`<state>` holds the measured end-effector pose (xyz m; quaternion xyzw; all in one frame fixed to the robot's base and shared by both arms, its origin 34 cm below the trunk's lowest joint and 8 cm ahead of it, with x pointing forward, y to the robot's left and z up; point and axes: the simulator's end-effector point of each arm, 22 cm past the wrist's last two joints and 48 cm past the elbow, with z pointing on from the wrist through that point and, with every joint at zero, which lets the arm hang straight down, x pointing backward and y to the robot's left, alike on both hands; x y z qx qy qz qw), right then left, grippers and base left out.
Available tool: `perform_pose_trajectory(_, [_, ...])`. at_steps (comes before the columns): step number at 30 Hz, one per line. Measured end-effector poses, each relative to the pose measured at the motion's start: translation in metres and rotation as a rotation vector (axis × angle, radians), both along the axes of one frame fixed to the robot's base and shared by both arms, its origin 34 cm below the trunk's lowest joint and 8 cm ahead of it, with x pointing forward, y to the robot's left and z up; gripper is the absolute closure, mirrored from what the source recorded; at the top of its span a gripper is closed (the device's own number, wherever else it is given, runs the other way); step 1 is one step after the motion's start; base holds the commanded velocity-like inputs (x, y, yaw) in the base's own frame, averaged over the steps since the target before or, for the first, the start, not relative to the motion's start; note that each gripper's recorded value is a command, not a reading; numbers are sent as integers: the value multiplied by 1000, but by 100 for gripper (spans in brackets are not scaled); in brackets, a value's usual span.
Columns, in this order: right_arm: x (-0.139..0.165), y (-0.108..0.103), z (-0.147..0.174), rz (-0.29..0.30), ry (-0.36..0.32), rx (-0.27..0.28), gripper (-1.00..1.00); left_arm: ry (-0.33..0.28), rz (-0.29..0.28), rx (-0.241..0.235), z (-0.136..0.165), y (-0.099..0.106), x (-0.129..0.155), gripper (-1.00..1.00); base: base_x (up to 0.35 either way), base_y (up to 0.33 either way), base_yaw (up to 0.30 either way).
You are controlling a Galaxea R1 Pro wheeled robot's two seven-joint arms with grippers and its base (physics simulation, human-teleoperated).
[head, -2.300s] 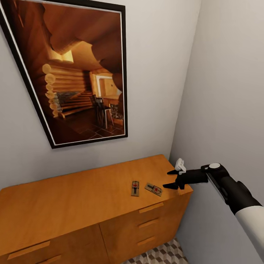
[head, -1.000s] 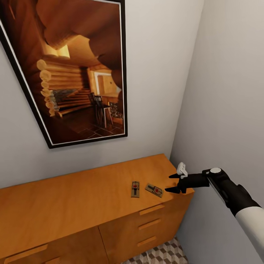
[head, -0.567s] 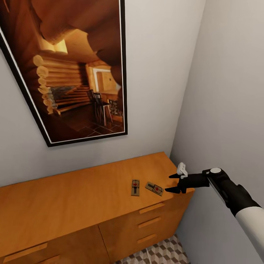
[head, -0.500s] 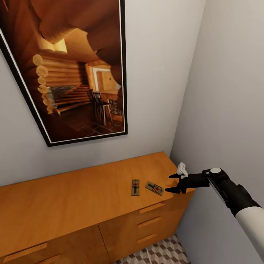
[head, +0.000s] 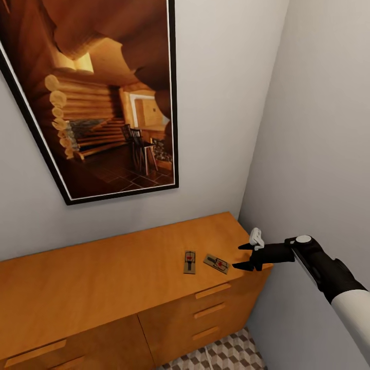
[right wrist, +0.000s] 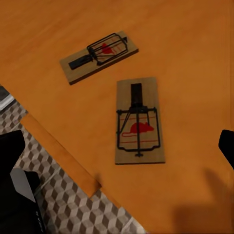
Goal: Take the four mousetraps from the cabinet in the bathroom and place them on the bathroom floor. Make sure all four end up on the same floor surface, and ensure that at least two of them are either under or directly next to the same bathroom sink.
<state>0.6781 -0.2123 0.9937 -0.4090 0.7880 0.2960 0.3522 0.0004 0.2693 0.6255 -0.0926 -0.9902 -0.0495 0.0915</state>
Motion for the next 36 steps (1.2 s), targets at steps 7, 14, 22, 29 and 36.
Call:
perform_pose_trajectory(7, [5,-3,-1,-23,-12,-12,-100,0,0,-1,0,-1,0,-100,0,0,0])
perform_pose_trajectory(14, [9,-4,-2,-36,-22,-19,-100,-1,0,-1,0,-1,0,-100,8,3,0])
perform_pose_trajectory(22, [9,-5,-2,-38,-25,-21,-100,-4,1,-4,0,-1,1,-100,131,133,0])
perform_pose_trajectory(29, [9,-4,-2,-37,-25,-21,-100,-5,1,-6,0,-2,1,-100,99,105,0])
perform_pose_trajectory(36, [9,-3,-2,-36,-26,-20,-100,-5,1,-7,0,-2,1,-100,20,21,0])
